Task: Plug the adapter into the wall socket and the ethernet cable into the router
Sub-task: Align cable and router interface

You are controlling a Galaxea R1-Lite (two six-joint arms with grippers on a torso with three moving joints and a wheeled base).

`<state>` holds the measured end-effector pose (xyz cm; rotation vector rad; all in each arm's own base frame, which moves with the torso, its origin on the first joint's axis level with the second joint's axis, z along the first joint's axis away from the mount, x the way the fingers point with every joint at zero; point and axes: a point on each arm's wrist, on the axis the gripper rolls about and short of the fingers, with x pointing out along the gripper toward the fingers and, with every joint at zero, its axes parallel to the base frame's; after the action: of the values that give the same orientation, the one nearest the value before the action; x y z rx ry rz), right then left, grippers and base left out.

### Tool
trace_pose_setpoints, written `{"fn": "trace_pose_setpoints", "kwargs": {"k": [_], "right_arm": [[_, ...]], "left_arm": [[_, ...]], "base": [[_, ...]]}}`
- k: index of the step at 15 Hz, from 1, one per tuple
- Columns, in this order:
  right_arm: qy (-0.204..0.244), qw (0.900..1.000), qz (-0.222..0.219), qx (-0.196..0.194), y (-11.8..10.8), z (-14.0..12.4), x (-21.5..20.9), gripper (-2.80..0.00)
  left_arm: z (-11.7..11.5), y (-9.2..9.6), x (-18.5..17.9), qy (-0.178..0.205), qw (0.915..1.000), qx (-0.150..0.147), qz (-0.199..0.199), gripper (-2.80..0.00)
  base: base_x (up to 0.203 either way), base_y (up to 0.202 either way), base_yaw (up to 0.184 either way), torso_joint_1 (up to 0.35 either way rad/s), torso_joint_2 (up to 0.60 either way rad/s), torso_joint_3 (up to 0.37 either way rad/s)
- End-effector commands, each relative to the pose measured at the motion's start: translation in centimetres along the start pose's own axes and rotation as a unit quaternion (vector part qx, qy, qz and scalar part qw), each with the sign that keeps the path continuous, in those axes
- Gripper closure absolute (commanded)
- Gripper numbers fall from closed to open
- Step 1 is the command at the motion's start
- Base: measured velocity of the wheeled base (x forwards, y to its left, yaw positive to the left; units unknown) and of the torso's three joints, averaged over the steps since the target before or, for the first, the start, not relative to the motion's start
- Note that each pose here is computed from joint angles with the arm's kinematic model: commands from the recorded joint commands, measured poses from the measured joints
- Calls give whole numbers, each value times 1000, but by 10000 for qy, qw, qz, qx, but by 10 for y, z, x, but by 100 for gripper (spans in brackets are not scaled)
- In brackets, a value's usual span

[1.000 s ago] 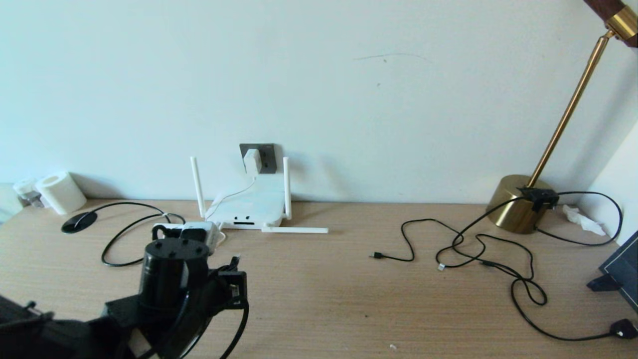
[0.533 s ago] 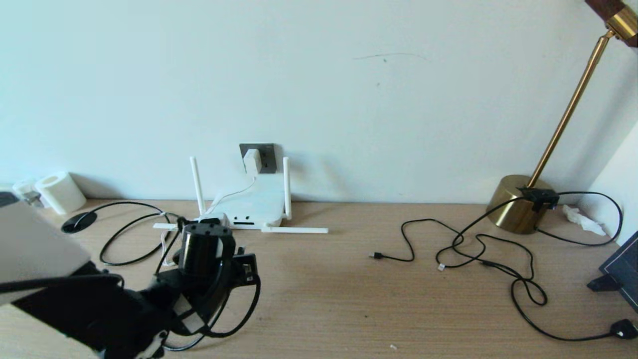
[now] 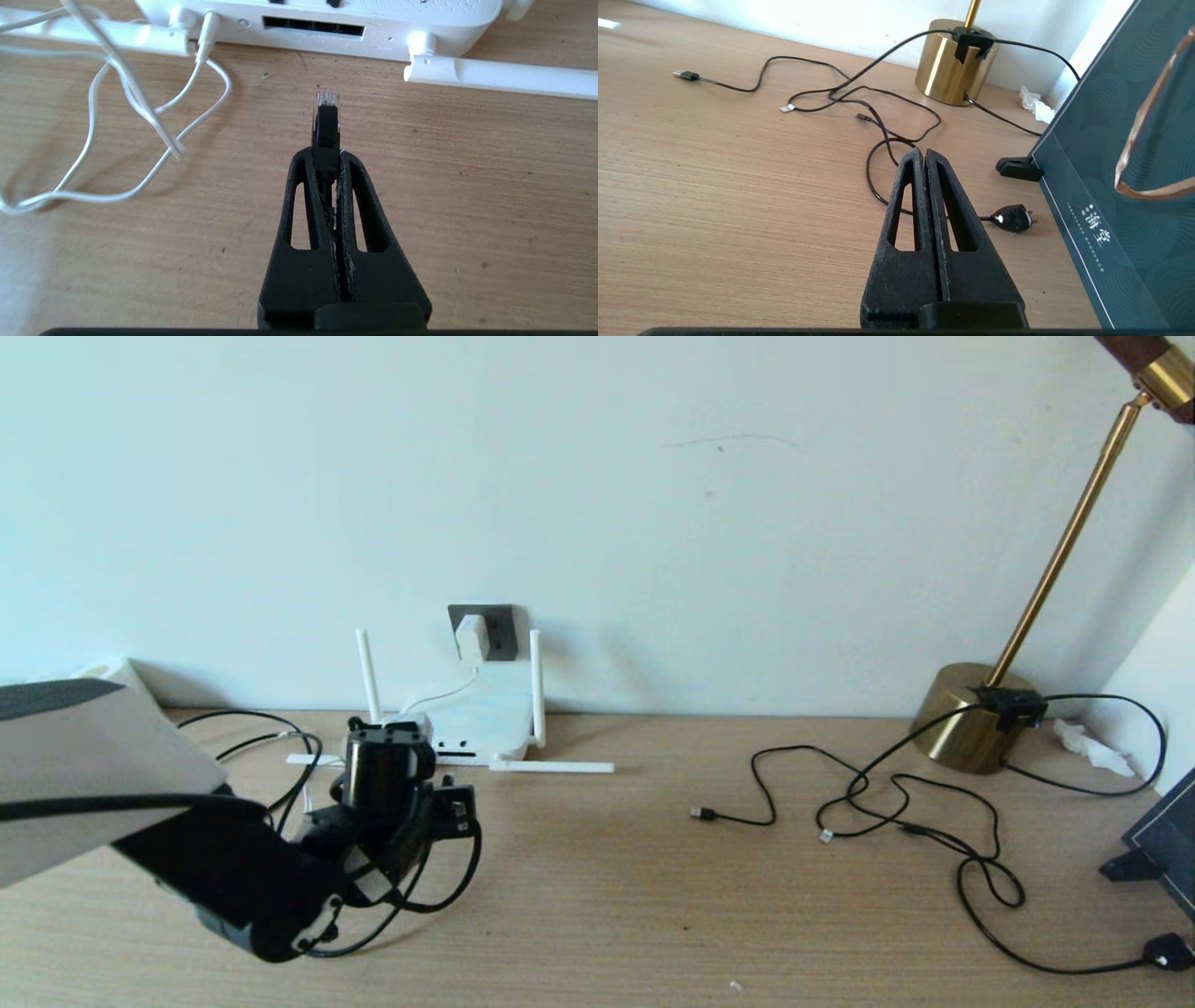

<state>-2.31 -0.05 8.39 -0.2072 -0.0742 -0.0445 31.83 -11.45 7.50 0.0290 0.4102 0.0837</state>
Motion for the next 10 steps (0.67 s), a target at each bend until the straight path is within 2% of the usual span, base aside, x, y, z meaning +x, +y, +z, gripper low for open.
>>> {"fn": "trace_pose_setpoints", "kwargs": {"k": [1, 10], "right_arm": [[7, 10000, 0, -3, 0, -1, 0, 0], [1, 10000, -2, 28, 0, 0, 0, 0]], "left_arm": [[-3, 2, 7, 42, 10000, 9, 30, 0], [8, 17, 38, -72, 9999, -1, 127, 0]], "base": [[0, 0, 0, 0, 0, 0], [0, 0, 0, 0, 0, 0]]}}
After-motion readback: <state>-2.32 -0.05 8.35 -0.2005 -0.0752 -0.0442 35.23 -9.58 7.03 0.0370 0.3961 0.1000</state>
